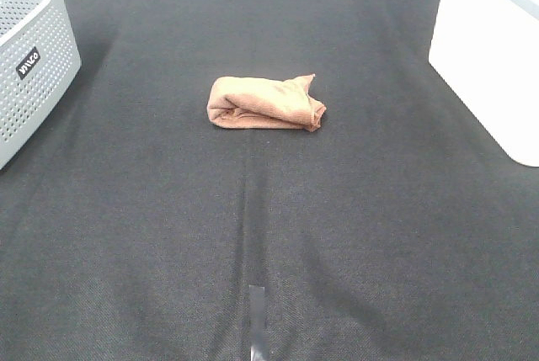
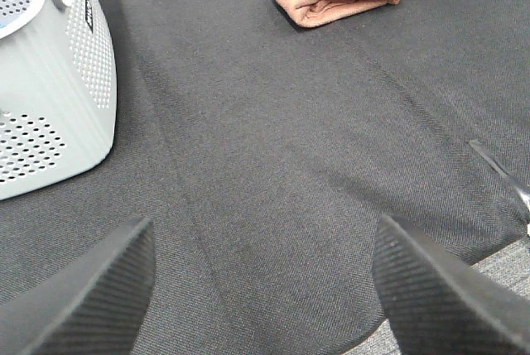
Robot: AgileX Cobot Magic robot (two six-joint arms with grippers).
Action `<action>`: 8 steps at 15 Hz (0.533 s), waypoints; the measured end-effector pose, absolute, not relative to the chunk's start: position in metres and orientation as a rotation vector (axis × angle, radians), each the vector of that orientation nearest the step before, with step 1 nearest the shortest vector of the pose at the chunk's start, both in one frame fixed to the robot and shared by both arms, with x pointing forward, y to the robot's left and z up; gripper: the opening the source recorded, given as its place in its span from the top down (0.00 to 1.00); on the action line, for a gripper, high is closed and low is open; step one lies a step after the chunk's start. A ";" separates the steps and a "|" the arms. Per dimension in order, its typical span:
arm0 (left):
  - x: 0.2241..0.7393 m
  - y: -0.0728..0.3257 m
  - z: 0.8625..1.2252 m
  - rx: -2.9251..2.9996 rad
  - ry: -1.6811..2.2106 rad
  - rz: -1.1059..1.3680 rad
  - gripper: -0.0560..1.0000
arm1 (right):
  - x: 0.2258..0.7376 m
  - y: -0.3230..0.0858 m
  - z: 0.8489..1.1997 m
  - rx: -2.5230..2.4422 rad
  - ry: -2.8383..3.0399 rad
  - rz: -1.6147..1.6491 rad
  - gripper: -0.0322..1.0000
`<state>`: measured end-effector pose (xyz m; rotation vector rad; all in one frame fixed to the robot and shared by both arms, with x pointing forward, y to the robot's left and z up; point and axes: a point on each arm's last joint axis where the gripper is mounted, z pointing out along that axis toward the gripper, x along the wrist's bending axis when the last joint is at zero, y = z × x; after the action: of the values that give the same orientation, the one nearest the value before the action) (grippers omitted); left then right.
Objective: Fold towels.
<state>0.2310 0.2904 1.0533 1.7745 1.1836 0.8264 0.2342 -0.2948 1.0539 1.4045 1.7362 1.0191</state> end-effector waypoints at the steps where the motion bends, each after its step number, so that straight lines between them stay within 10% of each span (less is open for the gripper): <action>1: 0.231 0.290 1.053 1.774 1.184 0.826 0.28 | 0.234 -0.295 1.054 1.404 1.736 1.019 0.09; 8: 0.232 0.290 1.053 1.726 1.279 0.883 0.28 | 0.234 -0.295 1.054 1.404 1.735 1.020 0.09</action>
<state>0.2318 0.2897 1.0533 1.7261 1.2789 0.8834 0.2342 -0.2948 1.0540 1.4039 1.7354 1.0197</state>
